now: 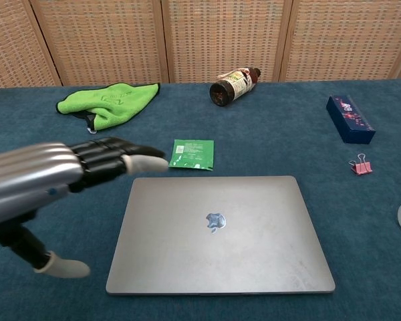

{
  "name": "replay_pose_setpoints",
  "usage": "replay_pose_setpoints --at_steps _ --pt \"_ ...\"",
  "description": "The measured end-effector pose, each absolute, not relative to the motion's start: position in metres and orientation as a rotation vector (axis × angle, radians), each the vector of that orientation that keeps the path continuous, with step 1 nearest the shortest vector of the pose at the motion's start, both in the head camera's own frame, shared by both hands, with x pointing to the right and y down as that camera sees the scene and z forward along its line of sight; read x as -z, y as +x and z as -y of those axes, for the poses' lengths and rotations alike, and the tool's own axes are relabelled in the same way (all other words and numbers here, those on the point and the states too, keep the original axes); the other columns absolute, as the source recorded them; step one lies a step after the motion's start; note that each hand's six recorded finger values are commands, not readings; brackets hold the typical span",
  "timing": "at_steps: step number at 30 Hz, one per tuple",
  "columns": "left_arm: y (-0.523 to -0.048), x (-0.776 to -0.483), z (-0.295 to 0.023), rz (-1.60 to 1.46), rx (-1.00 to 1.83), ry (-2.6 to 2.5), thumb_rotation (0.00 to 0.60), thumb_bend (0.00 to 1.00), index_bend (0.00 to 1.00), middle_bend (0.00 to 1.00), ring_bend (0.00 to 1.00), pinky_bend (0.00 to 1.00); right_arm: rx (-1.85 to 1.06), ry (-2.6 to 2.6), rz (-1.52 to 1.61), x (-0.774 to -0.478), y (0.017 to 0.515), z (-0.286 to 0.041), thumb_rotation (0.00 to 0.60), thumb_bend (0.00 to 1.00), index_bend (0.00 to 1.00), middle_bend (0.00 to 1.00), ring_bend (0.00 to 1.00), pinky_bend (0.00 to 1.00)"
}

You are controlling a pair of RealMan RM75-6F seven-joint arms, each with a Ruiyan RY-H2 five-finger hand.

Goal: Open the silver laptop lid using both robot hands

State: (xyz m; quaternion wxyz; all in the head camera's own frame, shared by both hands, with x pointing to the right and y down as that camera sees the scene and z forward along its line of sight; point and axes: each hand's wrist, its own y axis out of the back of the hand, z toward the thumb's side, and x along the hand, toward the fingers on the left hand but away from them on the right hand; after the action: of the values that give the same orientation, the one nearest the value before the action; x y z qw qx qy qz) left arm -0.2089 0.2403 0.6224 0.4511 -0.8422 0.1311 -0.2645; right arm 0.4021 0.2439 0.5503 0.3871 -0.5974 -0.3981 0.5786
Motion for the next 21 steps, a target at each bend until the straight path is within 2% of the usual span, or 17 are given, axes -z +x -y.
replay_pose_setpoints --at_steps 5,18,21 --pt "-0.170 -0.642 -0.242 -0.206 0.589 -2.054 0.600 0.04 0.00 0.00 0.00 0.00 -1.488 -1.521 1.022 -0.552 0.406 -0.242 0.600 0.00 0.00 0.00 0.00 0.00" --pt "-0.112 -0.677 -0.251 -0.122 0.542 -2.031 0.600 0.03 0.00 0.00 0.00 0.00 -1.509 -1.531 1.031 -0.557 0.410 -0.239 0.600 0.00 0.00 0.00 0.00 0.00" --pt "-0.105 -0.680 -0.252 -0.114 0.533 -2.031 0.600 0.08 0.00 0.00 0.00 0.00 -1.512 -1.532 1.031 -0.557 0.411 -0.238 0.600 0.00 0.00 0.00 0.00 0.00"
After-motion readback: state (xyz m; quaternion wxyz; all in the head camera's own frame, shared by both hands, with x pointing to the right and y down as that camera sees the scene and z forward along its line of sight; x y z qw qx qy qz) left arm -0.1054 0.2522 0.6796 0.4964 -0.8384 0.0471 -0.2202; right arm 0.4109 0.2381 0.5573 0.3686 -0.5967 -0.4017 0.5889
